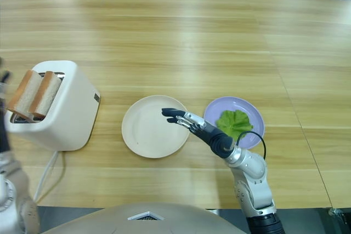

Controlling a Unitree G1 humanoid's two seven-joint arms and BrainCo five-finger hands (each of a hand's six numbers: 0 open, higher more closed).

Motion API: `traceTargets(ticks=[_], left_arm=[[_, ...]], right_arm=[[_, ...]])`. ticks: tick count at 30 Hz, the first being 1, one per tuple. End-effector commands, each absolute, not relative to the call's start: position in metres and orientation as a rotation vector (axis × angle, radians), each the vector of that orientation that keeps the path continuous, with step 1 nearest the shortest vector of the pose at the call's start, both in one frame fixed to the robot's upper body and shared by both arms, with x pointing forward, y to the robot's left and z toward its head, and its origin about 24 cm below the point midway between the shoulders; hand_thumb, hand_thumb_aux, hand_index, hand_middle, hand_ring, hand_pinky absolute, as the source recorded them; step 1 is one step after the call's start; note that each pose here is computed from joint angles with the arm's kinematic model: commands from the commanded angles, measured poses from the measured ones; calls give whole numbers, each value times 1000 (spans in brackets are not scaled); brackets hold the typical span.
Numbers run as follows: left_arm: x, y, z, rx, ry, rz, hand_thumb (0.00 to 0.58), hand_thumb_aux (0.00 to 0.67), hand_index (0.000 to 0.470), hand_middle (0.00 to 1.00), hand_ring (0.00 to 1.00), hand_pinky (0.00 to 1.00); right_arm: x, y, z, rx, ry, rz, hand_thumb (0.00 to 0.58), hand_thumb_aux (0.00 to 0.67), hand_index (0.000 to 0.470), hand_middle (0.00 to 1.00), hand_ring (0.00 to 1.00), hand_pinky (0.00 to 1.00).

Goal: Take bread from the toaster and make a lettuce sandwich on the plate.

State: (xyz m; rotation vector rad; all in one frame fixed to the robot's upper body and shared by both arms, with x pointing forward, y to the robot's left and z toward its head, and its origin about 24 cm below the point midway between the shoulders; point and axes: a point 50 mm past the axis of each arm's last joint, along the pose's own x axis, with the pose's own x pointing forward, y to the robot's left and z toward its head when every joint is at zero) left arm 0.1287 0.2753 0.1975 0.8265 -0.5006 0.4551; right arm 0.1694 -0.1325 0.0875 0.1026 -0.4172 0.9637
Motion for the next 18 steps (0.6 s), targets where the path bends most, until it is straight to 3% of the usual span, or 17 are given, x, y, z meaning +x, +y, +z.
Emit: traceTargets(ticks=[1, 4, 8, 12, 17, 18], left_arm=[[125, 306, 192, 1183, -205, 587, 0, 0, 0, 0, 0, 0], [124, 330, 169, 1362, 96, 574, 0, 0, 0, 0, 0, 0], [122, 342, 136, 1463, 378, 473, 0, 0, 0, 0, 0, 0], [125, 339, 117, 1464, 509, 372, 0, 0, 0, 0, 0, 0], [135, 338, 111, 1462, 541, 329, 0, 0, 0, 0, 0, 0], [137, 338, 112, 1462, 540, 333, 441, 342, 235, 0, 0, 0]], right_arm=[[169, -136, 92, 89, -410, 933, 0, 0, 0, 0, 0, 0], [168, -137, 98, 84, -420, 917, 0, 0, 0, 0, 0, 0], [165, -138, 105, 78, -439, 914, 0, 0, 0, 0, 0, 0], [164, -141, 109, 66, -447, 908, 0, 0, 0, 0, 0, 0], [163, -144, 112, 59, -456, 898, 0, 0, 0, 0, 0, 0], [163, -144, 113, 59, -456, 897, 0, 0, 0, 0, 0, 0]])
